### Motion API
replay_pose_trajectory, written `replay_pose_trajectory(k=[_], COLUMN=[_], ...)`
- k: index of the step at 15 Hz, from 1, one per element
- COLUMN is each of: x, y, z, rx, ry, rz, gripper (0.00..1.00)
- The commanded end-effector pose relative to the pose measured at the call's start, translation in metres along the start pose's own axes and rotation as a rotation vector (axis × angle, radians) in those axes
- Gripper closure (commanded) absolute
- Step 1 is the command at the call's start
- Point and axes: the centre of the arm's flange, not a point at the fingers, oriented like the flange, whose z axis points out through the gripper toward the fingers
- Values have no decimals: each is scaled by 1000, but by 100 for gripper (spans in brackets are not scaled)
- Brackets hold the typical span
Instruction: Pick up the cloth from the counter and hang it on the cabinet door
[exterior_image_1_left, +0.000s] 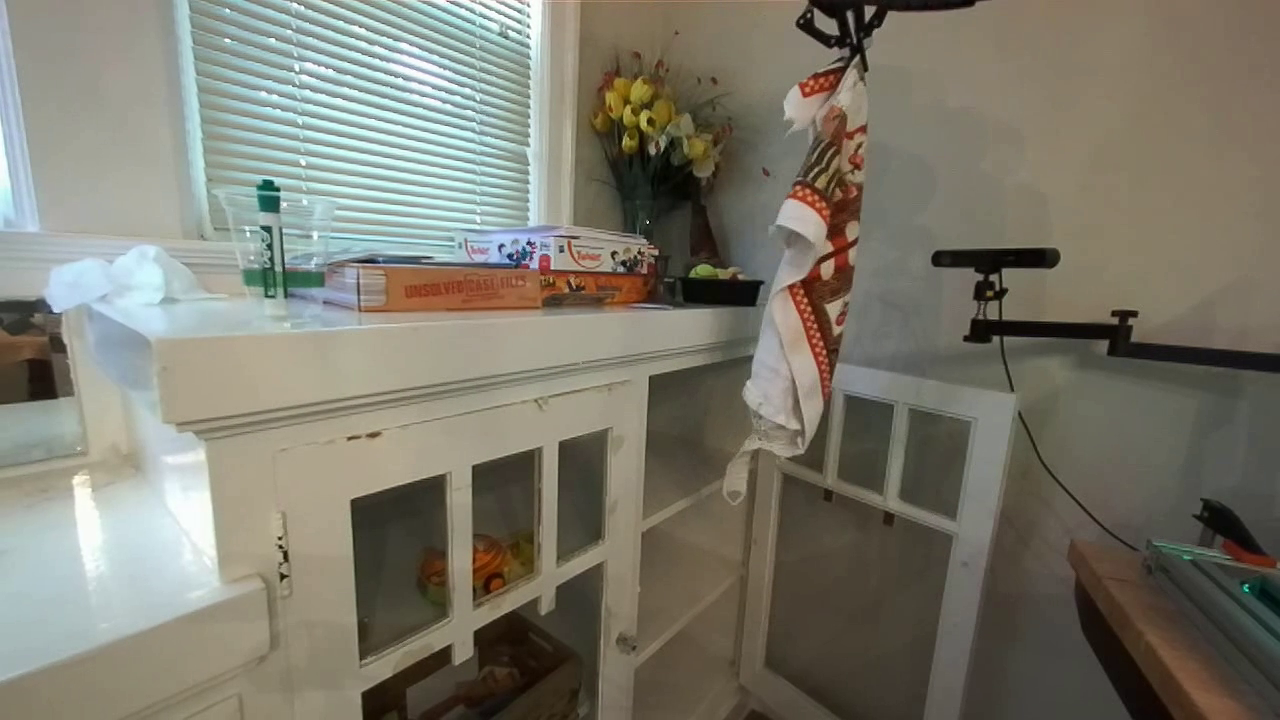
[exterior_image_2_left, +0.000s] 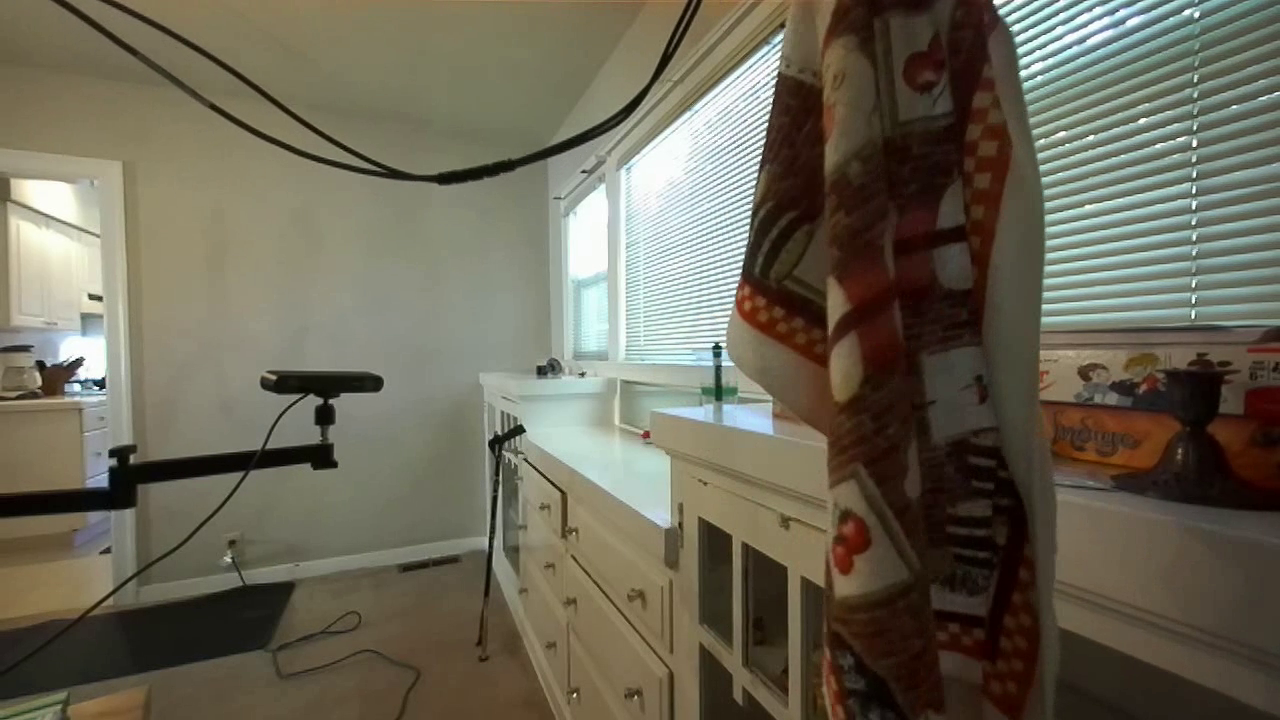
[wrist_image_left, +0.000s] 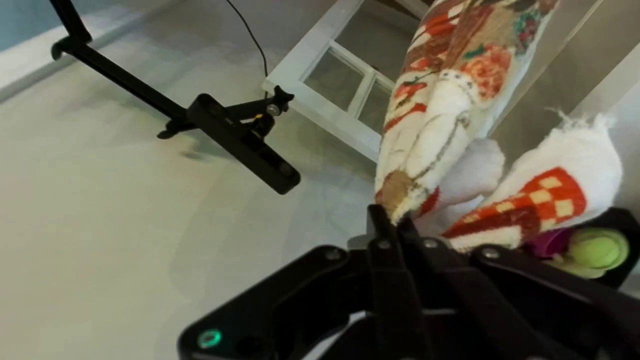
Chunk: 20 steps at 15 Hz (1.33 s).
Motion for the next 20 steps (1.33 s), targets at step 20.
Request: replay_pose_trajectory(k=[20], x=[272], y=[192], z=[28], rx=[27], ry=[-11], rz=[600], gripper=[99])
